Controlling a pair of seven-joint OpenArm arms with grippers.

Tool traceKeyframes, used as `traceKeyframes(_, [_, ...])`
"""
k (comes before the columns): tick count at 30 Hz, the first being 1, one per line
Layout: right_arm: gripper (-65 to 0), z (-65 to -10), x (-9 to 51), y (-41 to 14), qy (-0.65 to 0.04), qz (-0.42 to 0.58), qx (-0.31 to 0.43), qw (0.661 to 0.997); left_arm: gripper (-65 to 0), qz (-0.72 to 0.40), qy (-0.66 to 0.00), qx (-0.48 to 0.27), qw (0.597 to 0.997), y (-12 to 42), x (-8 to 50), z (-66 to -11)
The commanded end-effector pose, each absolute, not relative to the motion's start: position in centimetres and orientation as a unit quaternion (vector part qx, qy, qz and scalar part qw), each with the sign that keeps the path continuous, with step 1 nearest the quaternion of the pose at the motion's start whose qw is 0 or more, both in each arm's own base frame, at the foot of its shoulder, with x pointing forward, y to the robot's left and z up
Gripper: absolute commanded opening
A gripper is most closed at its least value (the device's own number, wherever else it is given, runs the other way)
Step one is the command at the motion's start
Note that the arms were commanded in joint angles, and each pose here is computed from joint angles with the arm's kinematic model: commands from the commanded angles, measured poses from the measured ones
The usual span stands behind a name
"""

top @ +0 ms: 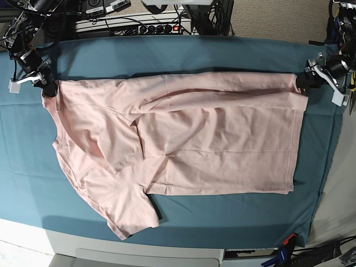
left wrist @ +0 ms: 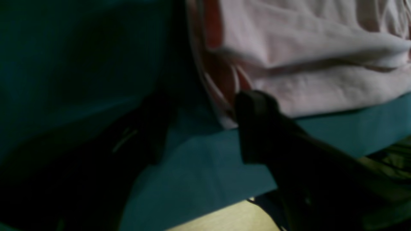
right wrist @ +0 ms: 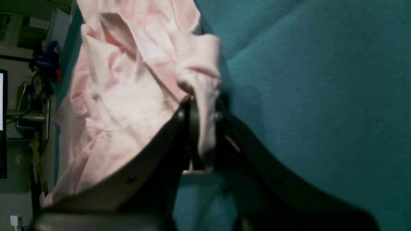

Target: Fold the T-shirt properly

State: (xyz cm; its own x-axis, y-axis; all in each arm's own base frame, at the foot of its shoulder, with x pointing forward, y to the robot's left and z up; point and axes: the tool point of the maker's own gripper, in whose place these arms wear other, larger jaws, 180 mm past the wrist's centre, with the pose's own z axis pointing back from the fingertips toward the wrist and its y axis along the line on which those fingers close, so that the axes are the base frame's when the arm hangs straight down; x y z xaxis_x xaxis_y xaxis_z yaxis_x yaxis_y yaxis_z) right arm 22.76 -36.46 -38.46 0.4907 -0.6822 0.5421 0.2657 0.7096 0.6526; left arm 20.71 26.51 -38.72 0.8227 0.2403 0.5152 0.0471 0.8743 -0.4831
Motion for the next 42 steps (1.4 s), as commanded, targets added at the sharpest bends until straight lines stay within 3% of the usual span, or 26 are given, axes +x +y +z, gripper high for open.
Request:
traceKeyframes(1, [-65.0,-37.5,23.1,-37.2,-0.427,-0.282,0.244,0.824,-31.5,0.041,-0.305,-0.249,0.918,26.6,21.2,-37.8])
traceKeyframes(18, [-65.0,-37.4,23.2,-37.3,-0.431,-0.283,0.243,0.821,-31.5,0.003,-0.321,-0.302,0.898,24.7,21.2,-36.4])
traceKeyframes(26, [-65.0,-37.4,23.3,-37.4,-0.433,-0.284,0.242,0.821,-31.9,-0.001,-0.327,-0.287,0.900,25.1,21.9,-36.3])
traceKeyframes(34, [-65.0,-37.1,23.4,-37.7,-0.445,-0.289,0.240,0.813,-48.4,0.007,-0.325,-0.274,0.905,25.5,22.1,-36.6])
traceKeyframes(38, [-65.0,-37.0,23.2,-38.0,-0.452,-0.293,0.235,0.809,-65.0,0.007,-0.326,-0.274,0.905,25.5,22.1,-36.6])
traceKeyframes(42, [-65.0,-37.3,22.6,-38.3,-0.451,-0.297,0.229,0.810,-65.0,0.005,-0.326,-0.267,0.907,25.7,22.1,-36.7])
